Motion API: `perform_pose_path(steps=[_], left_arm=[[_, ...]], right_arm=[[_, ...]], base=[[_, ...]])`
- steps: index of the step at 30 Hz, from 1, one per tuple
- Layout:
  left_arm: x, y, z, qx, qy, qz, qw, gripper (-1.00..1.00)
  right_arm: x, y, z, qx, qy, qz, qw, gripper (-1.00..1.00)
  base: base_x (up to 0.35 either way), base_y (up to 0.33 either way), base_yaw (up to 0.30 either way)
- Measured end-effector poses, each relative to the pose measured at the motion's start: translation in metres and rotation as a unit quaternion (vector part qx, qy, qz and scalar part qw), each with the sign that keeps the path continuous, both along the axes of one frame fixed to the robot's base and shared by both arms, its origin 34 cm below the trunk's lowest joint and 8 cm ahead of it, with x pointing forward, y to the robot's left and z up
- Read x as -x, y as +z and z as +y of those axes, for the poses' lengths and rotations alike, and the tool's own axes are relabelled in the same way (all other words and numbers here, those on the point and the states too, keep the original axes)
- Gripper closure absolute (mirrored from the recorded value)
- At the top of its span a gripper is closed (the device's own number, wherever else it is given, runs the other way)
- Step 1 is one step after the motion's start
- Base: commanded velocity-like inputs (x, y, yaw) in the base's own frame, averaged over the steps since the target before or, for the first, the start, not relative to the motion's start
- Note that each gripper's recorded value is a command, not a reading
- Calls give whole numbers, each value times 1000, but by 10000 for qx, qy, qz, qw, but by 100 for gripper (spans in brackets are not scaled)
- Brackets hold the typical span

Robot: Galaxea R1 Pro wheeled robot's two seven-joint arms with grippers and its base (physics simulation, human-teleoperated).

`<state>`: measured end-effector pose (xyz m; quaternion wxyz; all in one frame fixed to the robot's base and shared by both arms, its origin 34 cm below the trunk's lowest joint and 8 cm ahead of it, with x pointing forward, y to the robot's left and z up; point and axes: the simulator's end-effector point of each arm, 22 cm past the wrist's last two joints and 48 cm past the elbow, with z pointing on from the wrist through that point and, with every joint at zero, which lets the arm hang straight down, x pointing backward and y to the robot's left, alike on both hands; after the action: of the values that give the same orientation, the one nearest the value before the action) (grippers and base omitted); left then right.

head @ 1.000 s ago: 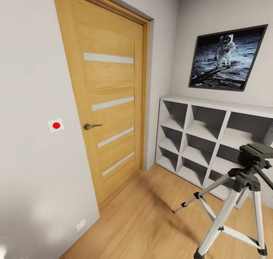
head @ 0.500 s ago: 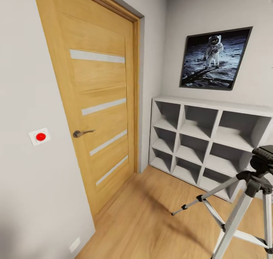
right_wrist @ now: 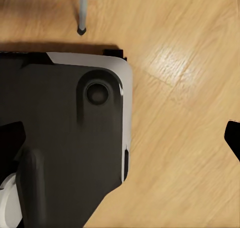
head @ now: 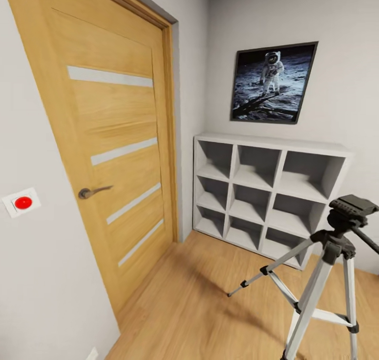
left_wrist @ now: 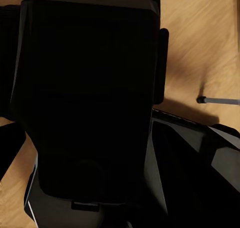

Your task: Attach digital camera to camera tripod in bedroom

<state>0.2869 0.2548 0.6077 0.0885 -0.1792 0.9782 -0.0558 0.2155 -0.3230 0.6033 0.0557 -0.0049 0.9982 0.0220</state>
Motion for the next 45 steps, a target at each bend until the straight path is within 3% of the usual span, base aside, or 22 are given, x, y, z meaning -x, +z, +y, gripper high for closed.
perform_pose_path(steps=[23, 45], left_arm=[[0, 0, 0, -1, 0, -1, 10000, 100], [0, 0, -3, 19, -3, -4, 10000, 100]], right_arm=[[0, 0, -1, 8, -15, -1, 10000, -100], [0, 0, 0, 1, -7, 0, 10000, -100]], base=[[0, 0, -247], [-85, 0, -247]])
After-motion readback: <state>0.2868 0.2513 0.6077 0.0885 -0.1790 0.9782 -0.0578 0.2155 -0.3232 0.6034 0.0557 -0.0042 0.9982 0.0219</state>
